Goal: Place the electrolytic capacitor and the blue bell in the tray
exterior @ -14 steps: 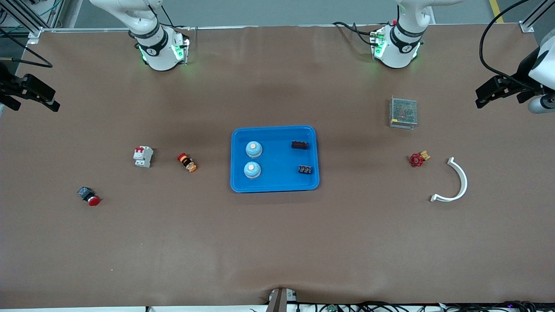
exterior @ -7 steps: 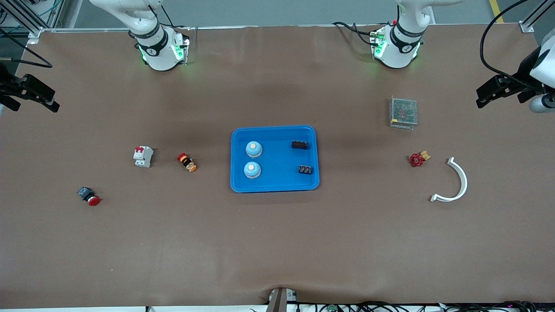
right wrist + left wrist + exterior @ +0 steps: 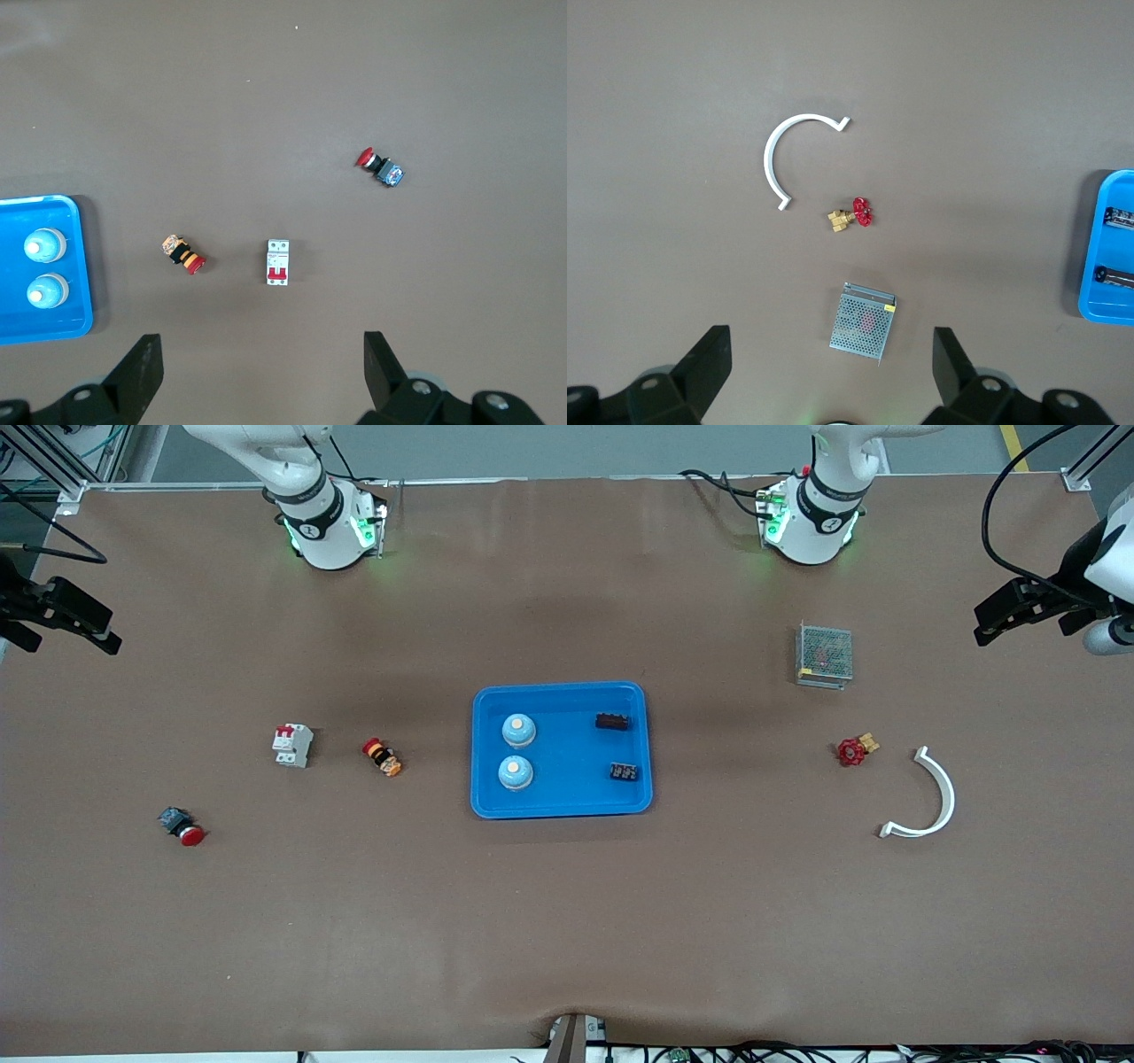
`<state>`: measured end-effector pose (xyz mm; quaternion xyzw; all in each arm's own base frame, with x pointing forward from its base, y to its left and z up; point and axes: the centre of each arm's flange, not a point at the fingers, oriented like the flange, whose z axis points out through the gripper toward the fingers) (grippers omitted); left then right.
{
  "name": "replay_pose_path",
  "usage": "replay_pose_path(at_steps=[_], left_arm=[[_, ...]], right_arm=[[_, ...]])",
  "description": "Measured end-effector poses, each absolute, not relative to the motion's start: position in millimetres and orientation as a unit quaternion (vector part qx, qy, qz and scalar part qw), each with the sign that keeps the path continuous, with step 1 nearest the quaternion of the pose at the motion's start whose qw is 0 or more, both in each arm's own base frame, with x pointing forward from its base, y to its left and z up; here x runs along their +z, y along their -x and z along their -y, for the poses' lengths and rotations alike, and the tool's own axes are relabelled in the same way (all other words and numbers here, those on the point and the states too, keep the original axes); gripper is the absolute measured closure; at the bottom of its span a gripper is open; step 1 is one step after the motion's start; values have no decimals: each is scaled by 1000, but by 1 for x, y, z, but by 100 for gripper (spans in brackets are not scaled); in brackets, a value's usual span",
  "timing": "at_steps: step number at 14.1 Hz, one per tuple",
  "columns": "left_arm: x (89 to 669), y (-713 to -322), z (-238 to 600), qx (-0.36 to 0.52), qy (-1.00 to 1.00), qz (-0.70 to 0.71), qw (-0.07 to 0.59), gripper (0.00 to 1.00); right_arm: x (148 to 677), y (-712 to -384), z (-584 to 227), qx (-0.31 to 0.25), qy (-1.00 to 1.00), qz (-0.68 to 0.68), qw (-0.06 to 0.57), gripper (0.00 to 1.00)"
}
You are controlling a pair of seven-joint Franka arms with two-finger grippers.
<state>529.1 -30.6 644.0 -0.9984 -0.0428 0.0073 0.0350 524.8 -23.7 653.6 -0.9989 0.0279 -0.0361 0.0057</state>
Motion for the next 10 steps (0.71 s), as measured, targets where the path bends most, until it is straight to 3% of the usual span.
replay_pose_path(at_steps=[10], left_arm=[[656, -525, 58, 2, 1000, 10, 17, 0]], right_arm=[[654, -525, 23, -38, 999, -27, 6, 0]])
